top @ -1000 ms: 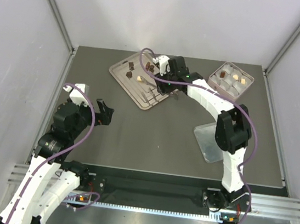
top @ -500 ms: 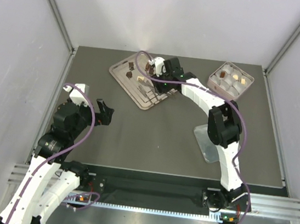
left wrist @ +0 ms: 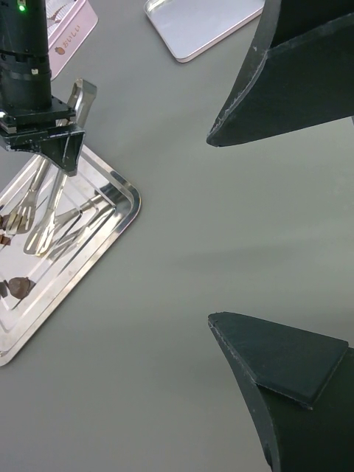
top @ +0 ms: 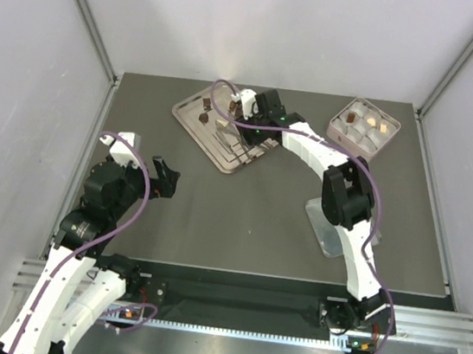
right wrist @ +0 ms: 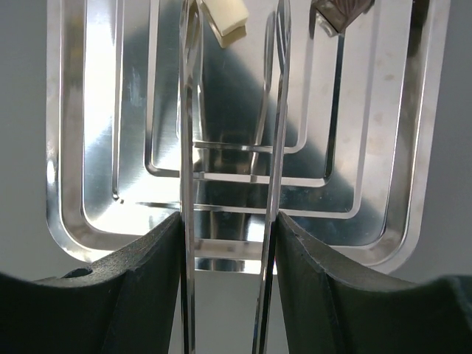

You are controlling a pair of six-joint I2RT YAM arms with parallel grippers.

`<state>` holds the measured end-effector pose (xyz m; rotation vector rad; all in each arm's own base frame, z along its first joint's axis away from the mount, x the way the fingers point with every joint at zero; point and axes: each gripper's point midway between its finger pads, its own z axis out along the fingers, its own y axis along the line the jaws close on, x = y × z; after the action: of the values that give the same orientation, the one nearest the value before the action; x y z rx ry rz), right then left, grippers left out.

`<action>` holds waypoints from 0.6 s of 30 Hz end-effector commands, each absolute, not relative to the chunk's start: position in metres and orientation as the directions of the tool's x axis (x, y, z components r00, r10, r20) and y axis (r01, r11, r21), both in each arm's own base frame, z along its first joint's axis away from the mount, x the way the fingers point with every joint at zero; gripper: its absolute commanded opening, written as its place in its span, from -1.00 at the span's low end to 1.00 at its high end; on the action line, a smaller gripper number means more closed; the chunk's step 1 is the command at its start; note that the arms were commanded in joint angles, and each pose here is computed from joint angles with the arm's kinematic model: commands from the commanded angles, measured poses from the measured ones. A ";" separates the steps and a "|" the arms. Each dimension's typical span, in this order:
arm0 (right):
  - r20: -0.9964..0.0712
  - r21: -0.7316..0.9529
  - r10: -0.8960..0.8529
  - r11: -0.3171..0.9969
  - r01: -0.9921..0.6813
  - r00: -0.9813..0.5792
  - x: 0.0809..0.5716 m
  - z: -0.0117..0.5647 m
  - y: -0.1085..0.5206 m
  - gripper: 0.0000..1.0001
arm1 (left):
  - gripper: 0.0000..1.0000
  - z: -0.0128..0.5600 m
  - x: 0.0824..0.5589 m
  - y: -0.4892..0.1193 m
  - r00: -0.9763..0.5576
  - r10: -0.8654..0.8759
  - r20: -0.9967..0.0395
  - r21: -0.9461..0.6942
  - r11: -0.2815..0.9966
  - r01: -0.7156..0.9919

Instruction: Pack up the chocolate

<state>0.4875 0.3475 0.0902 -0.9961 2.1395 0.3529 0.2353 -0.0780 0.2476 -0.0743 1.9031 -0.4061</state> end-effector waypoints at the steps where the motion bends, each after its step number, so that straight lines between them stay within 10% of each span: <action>1: -0.770 -0.064 -0.520 0.639 -0.766 -0.370 0.499 0.110 0.363 0.00 | 0.98 0.265 0.240 -0.080 -0.308 -0.258 -0.916 -0.320 0.932 0.170; 18: -0.783 -0.029 -0.502 0.620 -0.784 -0.368 0.488 0.129 0.367 -0.25 | 0.98 0.265 0.240 -0.079 -0.306 -0.259 -0.916 -0.319 0.933 0.166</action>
<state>0.4844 0.3565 0.0838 -1.0227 2.1441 0.4139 0.2353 -0.0780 0.2476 -0.0743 1.9031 -0.4061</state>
